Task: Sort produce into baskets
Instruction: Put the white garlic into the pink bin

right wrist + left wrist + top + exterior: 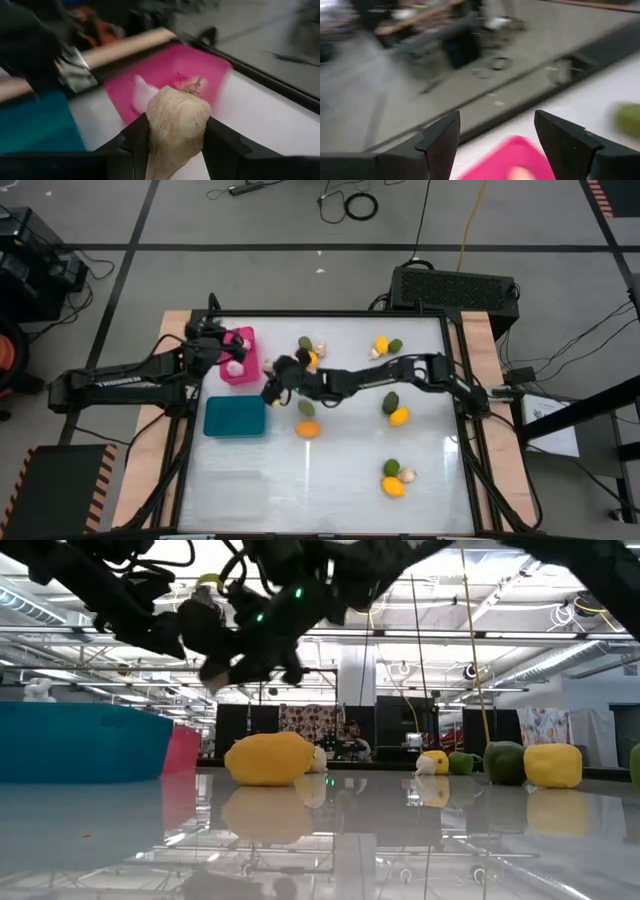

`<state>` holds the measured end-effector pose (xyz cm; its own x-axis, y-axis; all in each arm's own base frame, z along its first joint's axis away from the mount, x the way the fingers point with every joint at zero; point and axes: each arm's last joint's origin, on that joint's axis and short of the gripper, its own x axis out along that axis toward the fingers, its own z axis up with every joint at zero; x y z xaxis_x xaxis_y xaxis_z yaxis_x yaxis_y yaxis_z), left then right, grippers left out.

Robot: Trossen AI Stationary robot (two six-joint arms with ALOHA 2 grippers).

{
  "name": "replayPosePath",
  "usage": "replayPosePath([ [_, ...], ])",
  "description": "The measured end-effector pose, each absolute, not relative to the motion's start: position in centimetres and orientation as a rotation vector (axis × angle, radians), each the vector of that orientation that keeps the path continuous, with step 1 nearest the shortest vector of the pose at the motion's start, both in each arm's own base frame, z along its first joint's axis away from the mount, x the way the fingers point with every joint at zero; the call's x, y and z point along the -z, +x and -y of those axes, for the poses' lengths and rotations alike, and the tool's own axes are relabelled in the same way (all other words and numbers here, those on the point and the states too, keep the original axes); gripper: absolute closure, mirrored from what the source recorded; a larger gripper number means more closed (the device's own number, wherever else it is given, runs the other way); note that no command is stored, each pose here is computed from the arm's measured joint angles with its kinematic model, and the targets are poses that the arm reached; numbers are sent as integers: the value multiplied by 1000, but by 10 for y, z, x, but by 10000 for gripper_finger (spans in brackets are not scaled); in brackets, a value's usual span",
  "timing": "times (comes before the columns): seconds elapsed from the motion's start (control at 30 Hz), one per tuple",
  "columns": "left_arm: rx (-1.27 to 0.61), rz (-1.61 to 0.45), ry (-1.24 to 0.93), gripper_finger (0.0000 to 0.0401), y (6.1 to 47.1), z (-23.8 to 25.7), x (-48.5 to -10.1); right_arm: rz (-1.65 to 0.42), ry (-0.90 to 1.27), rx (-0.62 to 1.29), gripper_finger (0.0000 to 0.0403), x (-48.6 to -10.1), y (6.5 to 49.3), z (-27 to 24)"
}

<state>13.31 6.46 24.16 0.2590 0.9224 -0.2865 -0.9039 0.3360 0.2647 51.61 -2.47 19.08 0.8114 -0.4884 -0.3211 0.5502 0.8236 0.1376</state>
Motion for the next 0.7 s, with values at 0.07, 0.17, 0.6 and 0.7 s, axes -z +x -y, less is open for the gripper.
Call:
replayPosePath([
  [0.07,-1327,-427,75,138,131,-68,-241,-220,257,513,261,-184,522,38],
  [0.17,-1411,-427,88,138,129,-72,-242,-142,290,468,261,-172,530,56],
  [0.6,-1443,-487,102,138,125,-79,-238,-151,222,376,250,-167,588,79],
  [0.7,-1419,-493,95,138,125,-79,-238,-185,228,382,225,-176,591,80],
])
